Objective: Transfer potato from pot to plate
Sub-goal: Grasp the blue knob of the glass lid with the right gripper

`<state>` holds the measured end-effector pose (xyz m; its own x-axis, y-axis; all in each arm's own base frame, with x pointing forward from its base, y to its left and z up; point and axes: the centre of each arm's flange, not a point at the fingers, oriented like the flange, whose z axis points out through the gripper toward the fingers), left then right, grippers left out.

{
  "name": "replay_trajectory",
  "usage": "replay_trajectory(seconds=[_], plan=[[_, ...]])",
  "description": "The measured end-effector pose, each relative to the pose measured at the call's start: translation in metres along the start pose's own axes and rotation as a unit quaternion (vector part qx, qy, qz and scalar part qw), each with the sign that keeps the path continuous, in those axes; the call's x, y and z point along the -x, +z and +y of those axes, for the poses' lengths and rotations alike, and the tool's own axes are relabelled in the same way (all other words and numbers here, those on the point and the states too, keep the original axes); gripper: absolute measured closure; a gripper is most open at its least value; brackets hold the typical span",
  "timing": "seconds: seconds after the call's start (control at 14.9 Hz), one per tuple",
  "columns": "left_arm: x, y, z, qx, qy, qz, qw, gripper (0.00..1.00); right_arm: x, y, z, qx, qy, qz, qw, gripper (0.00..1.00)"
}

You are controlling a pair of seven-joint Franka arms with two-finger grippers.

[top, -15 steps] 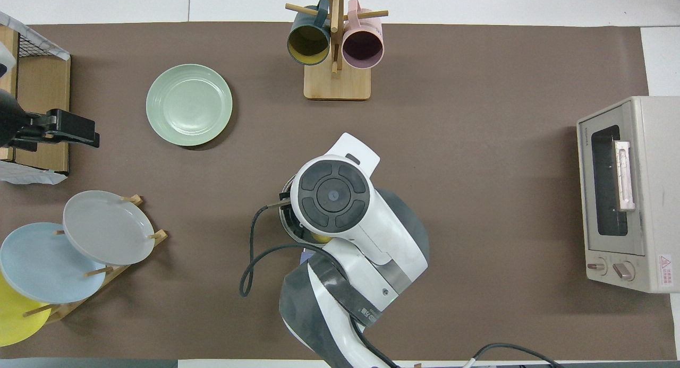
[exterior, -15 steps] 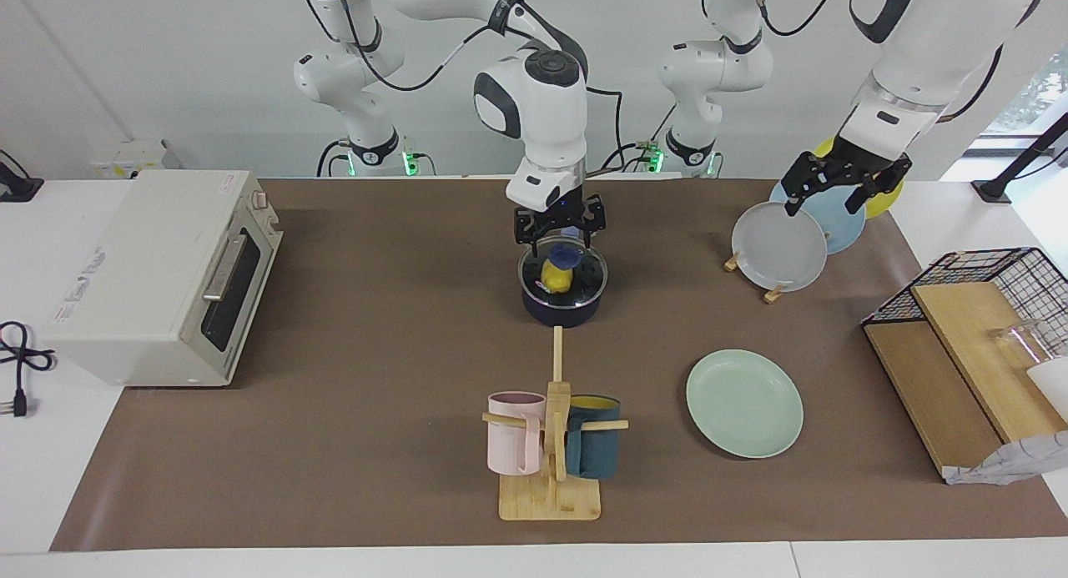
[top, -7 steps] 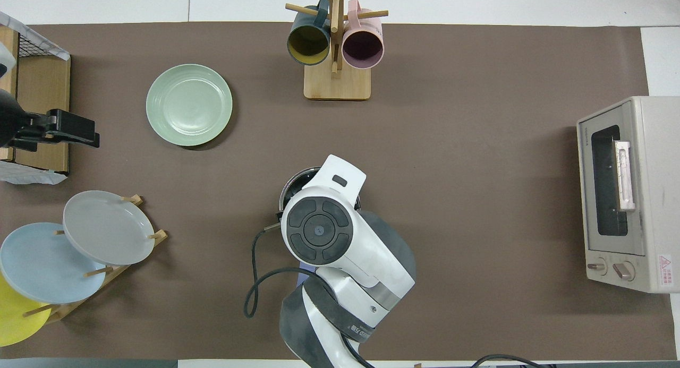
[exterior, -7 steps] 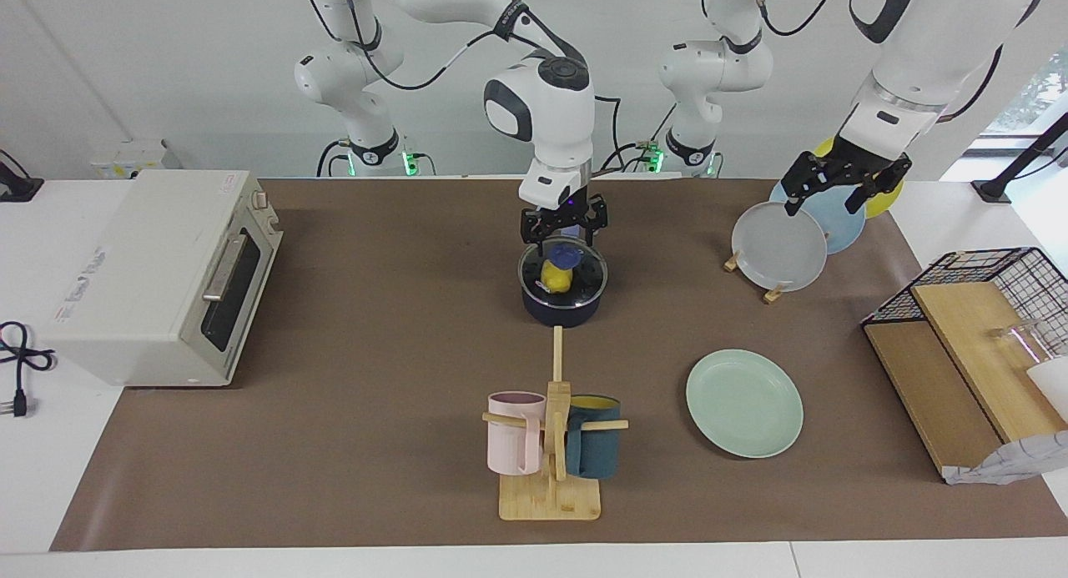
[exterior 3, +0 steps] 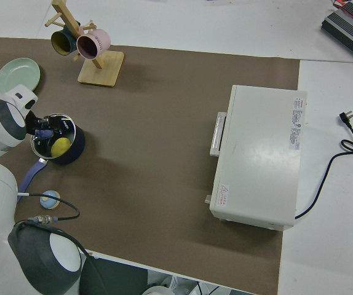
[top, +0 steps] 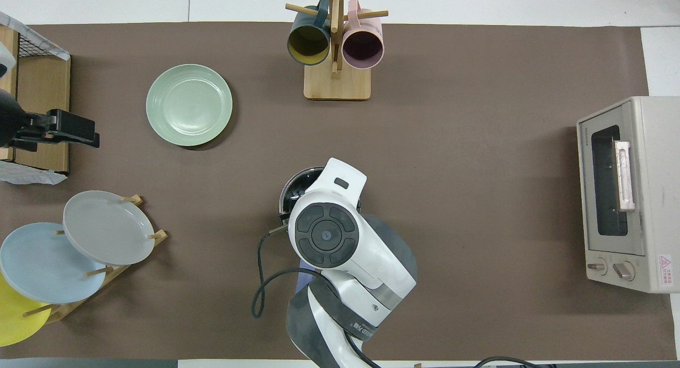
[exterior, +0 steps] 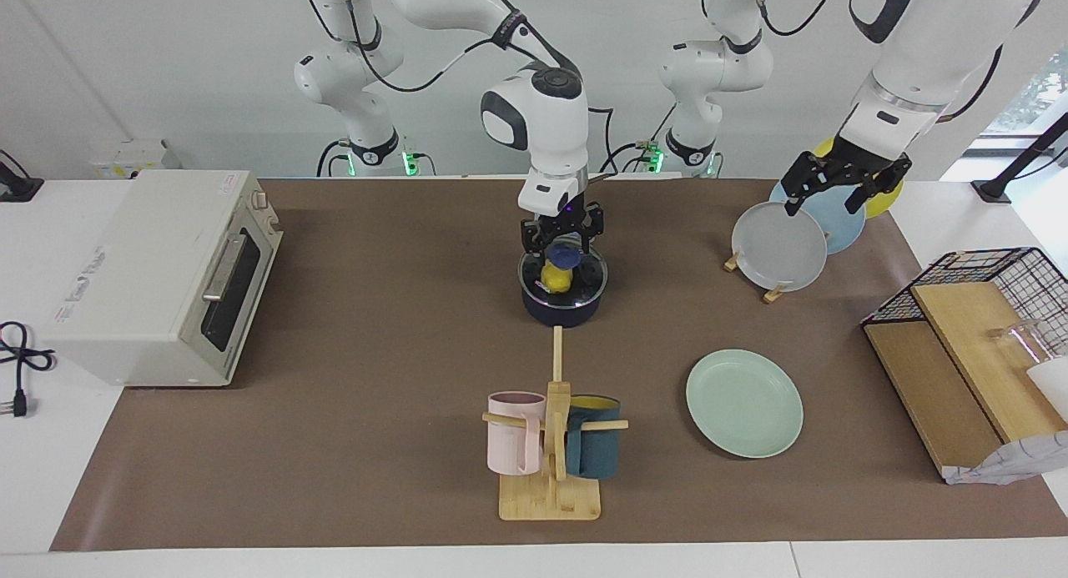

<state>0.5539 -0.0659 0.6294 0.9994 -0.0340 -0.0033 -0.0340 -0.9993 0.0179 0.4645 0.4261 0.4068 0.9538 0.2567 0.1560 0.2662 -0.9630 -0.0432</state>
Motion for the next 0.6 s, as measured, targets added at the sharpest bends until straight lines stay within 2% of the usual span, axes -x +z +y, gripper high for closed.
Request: replay_trajectory(seconds=[0.07, 0.2, 0.6], plan=[[0.0, 0.0, 0.0, 0.0, 0.0, 0.0, 1.0, 0.0, 0.0005, 0.0005, 0.0002, 0.0, 0.0, 0.0, 1.0, 0.16], [0.0, 0.0, 0.0, 0.0, 0.0, 0.0, 1.0, 0.0, 0.0008, -0.0006, -0.0004, -0.001, -0.001, 0.001, 1.0, 0.35], [0.0, -0.0001, 0.0, 0.0, 0.0, 0.0, 1.0, 0.0, -0.0019, -0.005, 0.0004, -0.001, 0.001, 0.002, 1.0, 0.35]])
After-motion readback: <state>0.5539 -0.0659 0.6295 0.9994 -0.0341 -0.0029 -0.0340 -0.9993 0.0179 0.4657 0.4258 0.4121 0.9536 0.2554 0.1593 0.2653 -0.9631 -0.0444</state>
